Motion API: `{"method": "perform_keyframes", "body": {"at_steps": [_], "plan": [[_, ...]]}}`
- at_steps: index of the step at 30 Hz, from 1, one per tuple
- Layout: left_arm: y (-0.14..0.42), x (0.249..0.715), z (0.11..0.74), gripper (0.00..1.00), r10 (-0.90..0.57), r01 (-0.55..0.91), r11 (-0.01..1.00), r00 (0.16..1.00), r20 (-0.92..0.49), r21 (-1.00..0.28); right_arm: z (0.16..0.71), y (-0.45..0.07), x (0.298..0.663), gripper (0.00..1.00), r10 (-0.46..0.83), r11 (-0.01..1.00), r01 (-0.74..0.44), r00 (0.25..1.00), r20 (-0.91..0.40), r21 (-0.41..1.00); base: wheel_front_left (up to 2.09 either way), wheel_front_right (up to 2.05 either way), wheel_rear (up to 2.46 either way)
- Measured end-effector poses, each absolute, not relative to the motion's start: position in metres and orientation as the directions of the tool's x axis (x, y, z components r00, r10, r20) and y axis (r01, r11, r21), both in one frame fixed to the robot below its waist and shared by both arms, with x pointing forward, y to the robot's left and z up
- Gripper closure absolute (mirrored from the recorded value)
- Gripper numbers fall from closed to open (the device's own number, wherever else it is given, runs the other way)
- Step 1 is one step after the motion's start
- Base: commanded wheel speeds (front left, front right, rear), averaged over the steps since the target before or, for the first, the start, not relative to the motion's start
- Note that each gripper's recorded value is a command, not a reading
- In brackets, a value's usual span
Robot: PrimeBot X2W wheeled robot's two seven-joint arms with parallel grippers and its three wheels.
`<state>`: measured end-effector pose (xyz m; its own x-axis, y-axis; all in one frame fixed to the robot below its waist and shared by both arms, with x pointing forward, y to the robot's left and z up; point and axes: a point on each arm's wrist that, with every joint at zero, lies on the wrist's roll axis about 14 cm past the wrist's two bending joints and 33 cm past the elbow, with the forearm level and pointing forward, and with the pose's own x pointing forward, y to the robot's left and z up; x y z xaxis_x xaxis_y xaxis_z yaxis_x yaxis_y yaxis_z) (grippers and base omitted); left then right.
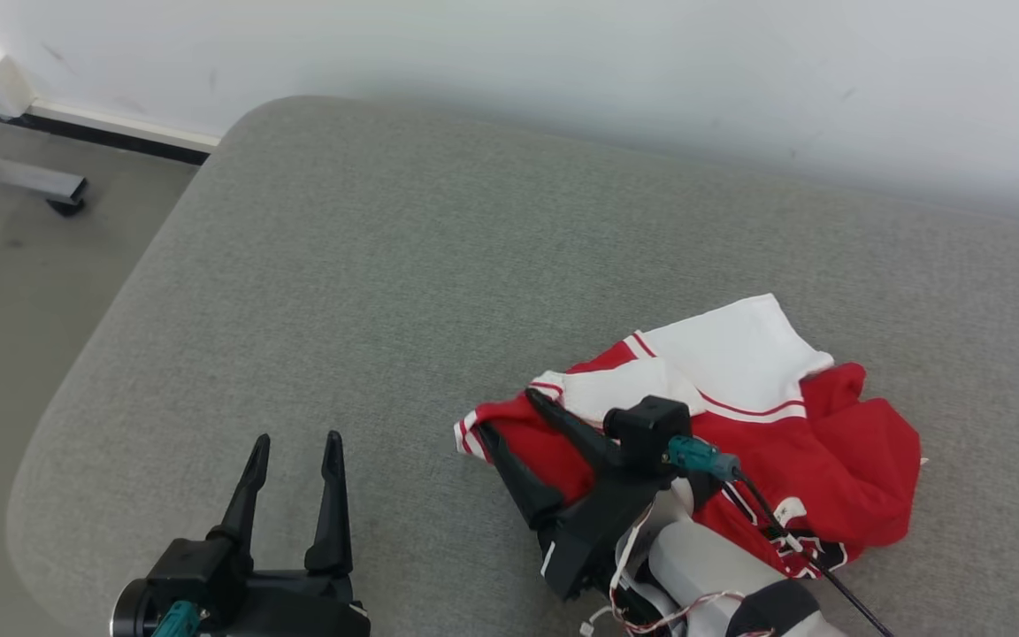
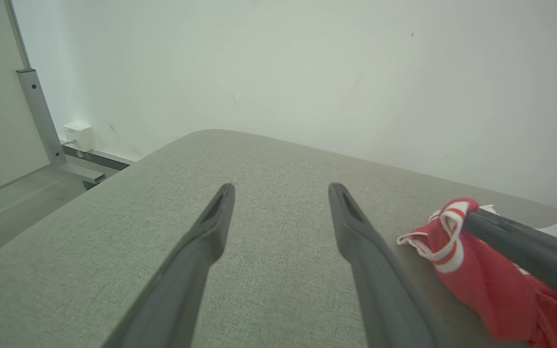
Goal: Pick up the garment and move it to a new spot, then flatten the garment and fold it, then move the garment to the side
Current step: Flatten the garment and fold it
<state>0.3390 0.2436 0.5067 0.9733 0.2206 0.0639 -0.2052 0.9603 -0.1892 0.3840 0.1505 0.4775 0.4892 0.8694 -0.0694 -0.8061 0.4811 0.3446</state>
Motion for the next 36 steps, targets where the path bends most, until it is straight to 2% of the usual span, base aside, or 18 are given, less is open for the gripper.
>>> {"method": "perform_keyframes", "body": {"at_steps": [4,9,14,21,27,36], "plan": [[0.241,0.344,0.509,0.00,0.208,-0.191,0.964,0.975,0.073,-0.187,0.496,0.140,0.401,0.00,0.844,0.515,-0.795,0.536,-0.028,0.321,0.00,0.00,0.00],[0.235,0.348,0.510,0.00,0.183,-0.167,0.971,0.980,0.083,-0.173,0.533,0.107,0.431,0.00,0.766,0.596,-0.750,0.638,0.078,0.285,0.00,0.00,0.00],[0.227,0.356,0.516,0.00,0.146,-0.127,0.977,0.984,0.103,-0.170,0.516,0.056,0.434,0.00,0.703,0.680,-0.688,0.710,0.039,0.256,0.00,0.00,0.00],[0.214,0.357,0.516,0.00,0.109,-0.090,0.981,0.988,0.107,-0.169,0.510,0.001,0.427,0.00,0.613,0.758,-0.603,0.789,0.042,0.247,0.00,0.00,0.00],[0.207,0.359,0.515,0.00,0.085,-0.067,0.985,0.991,0.107,-0.162,0.520,-0.072,0.420,0.00,0.435,0.862,-0.446,0.895,0.100,0.243,0.00,0.00,0.00],[0.190,0.365,0.516,0.00,0.026,-0.010,0.991,0.993,0.113,-0.135,0.528,-0.154,0.392,0.00,0.213,0.946,-0.240,0.967,0.143,0.219,0.00,0.00,0.00]]}}
